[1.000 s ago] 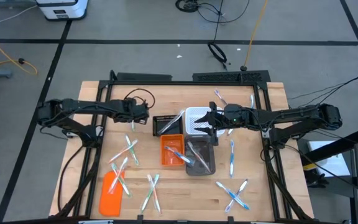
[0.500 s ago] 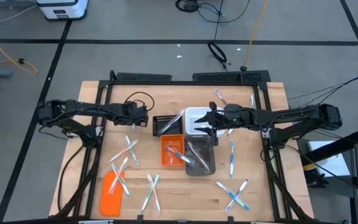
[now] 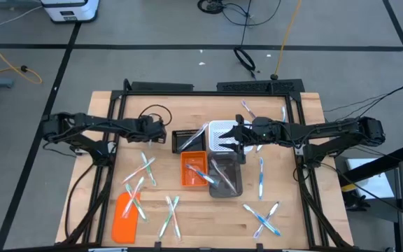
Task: Pick & Place Toothbrushes
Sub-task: Put the green toothbrush into the white bin
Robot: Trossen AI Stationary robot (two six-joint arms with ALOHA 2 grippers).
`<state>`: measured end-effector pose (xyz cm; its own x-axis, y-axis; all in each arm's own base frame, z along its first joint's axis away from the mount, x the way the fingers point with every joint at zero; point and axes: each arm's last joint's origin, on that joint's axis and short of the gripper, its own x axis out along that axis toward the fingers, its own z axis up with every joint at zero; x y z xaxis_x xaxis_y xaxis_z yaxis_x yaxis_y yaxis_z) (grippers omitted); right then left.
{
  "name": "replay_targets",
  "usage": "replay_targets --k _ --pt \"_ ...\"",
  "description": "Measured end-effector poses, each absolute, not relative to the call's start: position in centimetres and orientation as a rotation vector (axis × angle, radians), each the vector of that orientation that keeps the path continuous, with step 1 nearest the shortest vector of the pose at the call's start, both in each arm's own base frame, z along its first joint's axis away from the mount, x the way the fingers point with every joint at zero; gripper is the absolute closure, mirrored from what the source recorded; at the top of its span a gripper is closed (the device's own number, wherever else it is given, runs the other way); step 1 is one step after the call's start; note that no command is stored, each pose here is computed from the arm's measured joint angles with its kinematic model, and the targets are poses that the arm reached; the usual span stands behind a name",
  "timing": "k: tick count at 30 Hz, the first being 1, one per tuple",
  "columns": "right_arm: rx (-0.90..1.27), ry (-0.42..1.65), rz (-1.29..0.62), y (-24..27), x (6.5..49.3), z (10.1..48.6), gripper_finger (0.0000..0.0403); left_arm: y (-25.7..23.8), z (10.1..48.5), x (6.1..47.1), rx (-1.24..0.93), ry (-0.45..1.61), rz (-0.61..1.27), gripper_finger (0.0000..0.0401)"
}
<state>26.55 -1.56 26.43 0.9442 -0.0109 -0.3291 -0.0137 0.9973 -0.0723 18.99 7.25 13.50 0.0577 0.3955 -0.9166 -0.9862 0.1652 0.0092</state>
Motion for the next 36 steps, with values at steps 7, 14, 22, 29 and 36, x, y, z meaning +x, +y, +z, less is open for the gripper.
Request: replay_targets --k 7,14,22,29,36 --pt "-0.074 0.336 0.001 -1.56 26.56 26.42 0.0273 7.14 13.14 18.66 -0.804 0.971 1.248 0.0215" --pt "-0.074 0.336 0.001 -1.56 26.56 26.42 0.0273 7.14 13.14 18.67 -0.806 0.971 1.245 0.0215" --pt "-0.074 0.336 0.001 -1.56 26.56 26.42 0.0273 7.09 13.12 18.69 -0.831 0.973 1.240 0.0255" --pt "-0.074 0.336 0.001 -1.56 26.56 26.42 0.0273 7.10 13.12 18.70 -0.814 0.983 1.227 0.0379" --pt "-0.074 0.336 0.001 -1.56 26.56 26.42 0.0273 7.06 13.14 18.72 -0.796 0.997 1.210 0.0393"
